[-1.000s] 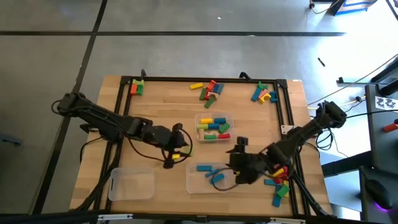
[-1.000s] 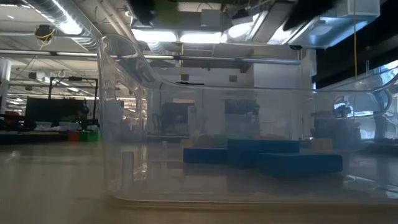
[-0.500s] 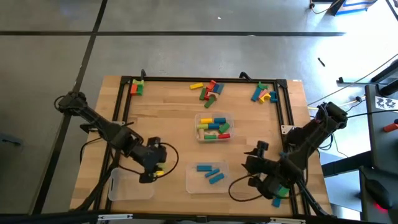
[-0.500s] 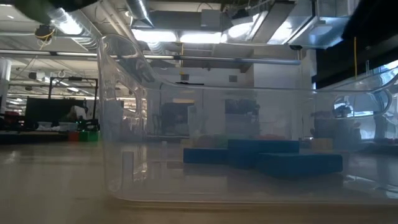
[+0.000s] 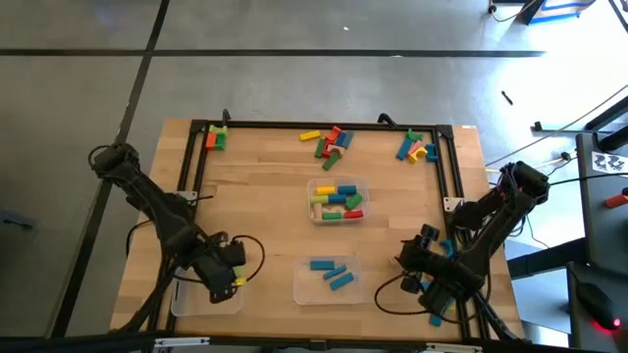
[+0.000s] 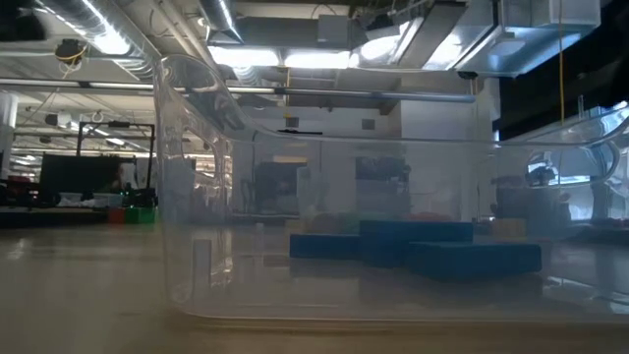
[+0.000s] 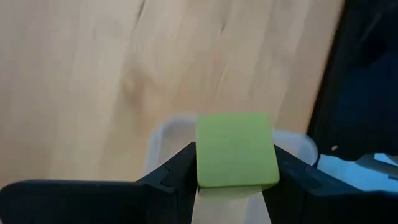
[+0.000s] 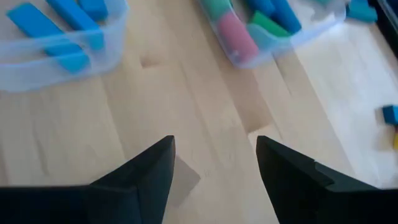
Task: Sort blocks by size
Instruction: Put the light green arch block into the bottom left transparent bin, then put the brown arch block into the bottom left transparent bin
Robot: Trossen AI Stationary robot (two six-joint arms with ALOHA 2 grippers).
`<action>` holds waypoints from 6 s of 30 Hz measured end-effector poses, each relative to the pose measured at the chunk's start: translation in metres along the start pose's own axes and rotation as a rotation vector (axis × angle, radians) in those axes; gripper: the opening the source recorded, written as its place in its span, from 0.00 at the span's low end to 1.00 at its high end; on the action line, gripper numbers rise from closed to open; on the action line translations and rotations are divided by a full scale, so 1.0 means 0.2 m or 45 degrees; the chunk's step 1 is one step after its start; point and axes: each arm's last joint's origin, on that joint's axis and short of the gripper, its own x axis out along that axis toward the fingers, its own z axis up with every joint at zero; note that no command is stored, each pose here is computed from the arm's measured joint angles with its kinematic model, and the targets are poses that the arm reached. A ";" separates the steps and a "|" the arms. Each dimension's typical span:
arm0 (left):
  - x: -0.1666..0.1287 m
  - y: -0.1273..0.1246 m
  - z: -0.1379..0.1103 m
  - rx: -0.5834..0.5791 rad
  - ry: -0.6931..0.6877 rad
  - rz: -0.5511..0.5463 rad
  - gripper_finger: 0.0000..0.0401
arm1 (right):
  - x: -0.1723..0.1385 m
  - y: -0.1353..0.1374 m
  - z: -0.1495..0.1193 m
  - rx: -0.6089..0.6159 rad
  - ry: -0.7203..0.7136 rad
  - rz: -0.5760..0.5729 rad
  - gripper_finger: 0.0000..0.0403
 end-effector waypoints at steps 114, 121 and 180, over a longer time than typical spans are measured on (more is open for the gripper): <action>0.00 -0.02 0.18 0.038 -0.593 -0.151 0.52 | 0.31 0.05 -0.20 0.599 0.030 -0.079 0.44; 0.00 -0.02 0.18 0.036 -0.599 -0.145 0.52 | 0.30 0.06 -0.18 0.550 0.034 -0.072 0.47; -0.03 0.03 0.34 0.227 -0.907 0.074 0.52 | 0.76 0.31 0.95 0.004 -1.021 0.751 0.45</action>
